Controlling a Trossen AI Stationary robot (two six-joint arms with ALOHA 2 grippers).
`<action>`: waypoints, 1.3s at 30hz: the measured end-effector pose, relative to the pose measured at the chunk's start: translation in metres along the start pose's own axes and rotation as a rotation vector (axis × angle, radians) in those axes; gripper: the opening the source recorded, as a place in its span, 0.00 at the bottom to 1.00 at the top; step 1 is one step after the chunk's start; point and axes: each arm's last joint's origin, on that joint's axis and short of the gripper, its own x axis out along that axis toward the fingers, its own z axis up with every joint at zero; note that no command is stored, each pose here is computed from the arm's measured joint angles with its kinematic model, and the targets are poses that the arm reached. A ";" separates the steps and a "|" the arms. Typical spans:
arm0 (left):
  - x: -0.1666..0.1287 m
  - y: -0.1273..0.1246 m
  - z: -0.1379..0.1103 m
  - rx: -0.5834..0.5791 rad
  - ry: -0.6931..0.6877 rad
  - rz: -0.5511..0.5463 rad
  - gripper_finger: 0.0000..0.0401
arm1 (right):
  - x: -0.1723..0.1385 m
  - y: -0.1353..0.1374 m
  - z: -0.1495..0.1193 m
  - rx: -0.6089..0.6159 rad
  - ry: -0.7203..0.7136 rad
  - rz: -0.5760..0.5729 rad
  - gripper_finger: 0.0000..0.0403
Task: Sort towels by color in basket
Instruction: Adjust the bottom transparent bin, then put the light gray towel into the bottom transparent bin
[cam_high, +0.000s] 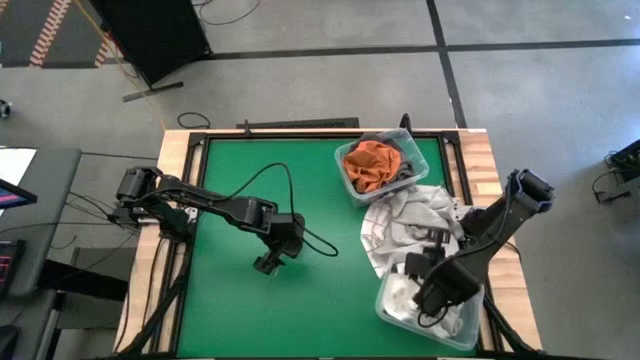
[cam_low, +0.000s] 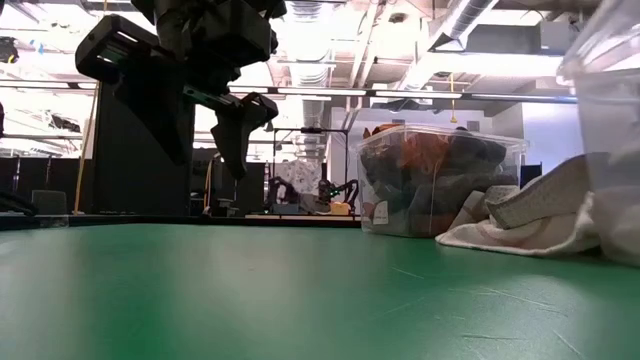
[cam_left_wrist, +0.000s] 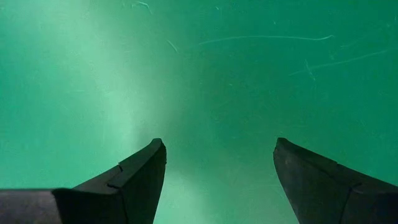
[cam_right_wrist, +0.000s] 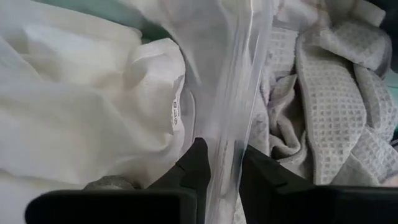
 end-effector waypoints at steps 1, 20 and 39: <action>0.000 0.000 0.000 0.000 0.000 0.000 0.71 | -0.001 0.002 -0.001 -0.006 -0.006 0.010 0.23; 0.000 0.002 0.005 0.009 -0.050 0.019 0.71 | -0.006 0.017 -0.006 -0.088 -0.049 0.100 0.38; 0.001 0.024 0.052 0.216 -0.544 0.198 0.71 | -0.075 -0.010 0.026 0.158 -0.270 0.162 0.73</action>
